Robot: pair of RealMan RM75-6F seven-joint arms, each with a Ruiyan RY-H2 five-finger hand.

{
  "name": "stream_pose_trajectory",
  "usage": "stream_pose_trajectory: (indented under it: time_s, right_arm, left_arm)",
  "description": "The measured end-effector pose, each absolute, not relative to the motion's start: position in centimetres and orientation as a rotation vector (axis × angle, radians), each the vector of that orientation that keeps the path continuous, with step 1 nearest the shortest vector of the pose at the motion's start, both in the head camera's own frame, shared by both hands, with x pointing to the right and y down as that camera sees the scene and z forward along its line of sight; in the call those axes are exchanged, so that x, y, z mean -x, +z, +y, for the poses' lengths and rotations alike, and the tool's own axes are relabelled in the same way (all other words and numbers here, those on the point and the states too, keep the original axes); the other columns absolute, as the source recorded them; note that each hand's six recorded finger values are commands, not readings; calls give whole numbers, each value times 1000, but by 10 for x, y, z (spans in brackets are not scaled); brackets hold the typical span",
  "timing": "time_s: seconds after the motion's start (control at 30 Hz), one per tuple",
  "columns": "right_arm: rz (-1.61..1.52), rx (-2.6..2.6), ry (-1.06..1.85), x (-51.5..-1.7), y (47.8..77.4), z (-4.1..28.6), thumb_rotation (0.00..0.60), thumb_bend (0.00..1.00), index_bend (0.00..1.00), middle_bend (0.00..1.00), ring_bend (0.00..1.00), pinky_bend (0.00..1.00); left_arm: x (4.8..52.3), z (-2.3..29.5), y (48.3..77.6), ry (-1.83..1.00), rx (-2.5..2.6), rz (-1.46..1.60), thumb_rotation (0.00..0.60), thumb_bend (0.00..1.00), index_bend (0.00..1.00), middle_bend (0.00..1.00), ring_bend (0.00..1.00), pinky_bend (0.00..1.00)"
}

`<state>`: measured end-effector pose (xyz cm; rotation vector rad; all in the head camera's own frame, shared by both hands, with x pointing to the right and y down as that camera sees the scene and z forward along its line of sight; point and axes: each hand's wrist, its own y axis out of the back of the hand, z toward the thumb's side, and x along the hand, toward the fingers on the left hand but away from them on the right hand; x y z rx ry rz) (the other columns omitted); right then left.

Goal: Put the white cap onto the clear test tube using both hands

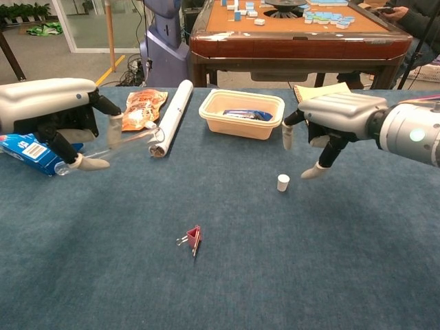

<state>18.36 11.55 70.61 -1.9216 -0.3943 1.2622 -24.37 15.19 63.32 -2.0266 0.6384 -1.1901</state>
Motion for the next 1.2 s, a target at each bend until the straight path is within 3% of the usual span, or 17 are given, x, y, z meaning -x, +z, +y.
stream_pose_trajectory:
  time_s: [0.57, 1.2]
  right_arm:
    - [-349, 1930, 1289, -179, 733, 122, 534, 253, 474, 1000, 1000, 1000]
    - [-320, 1942, 1299, -170, 746, 125, 590, 284, 491, 1000, 1000, 1000]
  left_arm:
    - [245, 152, 638, -1205, 2028, 637, 600, 219, 613, 1000, 1000, 1000]
    - [251, 150, 639, -1219, 2024, 646, 600, 219, 615, 1000, 1000, 1000]
